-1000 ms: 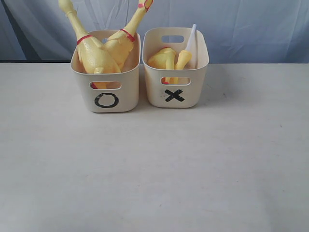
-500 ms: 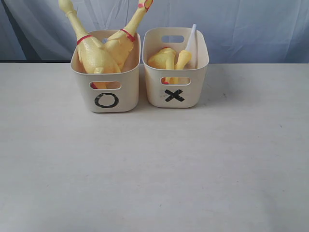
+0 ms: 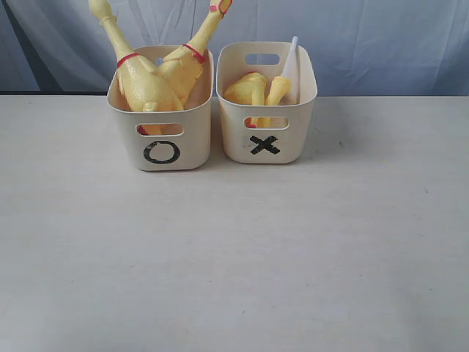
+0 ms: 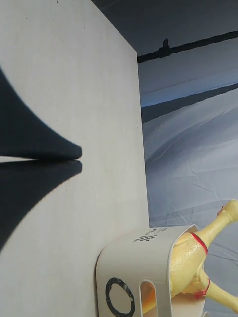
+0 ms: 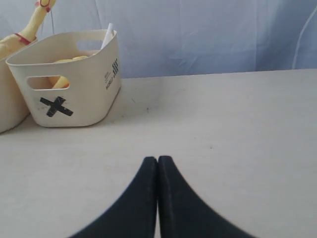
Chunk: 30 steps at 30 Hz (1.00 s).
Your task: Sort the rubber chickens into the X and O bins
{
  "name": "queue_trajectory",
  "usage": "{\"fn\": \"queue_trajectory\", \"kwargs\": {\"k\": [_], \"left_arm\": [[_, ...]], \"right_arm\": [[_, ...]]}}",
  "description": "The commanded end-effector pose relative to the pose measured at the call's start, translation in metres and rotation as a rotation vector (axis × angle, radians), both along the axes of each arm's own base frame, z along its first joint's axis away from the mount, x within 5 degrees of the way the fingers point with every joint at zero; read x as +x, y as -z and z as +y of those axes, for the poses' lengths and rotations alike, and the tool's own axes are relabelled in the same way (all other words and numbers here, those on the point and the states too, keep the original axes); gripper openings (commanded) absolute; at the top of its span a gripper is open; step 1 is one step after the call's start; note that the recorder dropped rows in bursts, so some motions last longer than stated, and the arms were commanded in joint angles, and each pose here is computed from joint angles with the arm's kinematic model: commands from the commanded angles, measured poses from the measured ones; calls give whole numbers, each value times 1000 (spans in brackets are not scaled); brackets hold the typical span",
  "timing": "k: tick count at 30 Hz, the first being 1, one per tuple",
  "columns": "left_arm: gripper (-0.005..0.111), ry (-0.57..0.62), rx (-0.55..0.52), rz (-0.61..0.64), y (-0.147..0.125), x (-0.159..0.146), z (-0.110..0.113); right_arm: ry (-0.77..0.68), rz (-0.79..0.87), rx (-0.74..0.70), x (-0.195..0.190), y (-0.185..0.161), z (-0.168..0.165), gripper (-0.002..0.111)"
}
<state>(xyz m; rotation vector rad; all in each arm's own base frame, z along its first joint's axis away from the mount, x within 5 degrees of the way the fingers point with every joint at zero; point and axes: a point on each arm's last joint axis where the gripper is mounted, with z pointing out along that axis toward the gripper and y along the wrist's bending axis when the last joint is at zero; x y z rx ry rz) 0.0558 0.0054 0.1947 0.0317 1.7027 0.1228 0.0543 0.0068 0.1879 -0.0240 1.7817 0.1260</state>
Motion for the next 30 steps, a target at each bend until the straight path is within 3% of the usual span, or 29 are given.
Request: {"fn": "queue_trajectory", "kwargs": {"k": [1, 30], "left_arm": [[0, 6, -7, -6, 1, 0, 0], [0, 5, -12, 1, 1, 0, 0]], "right_arm": [[13, -17, -88, 0, 1, -3, 0], [11, 0, -87, 0, 2, -2, 0]]}}
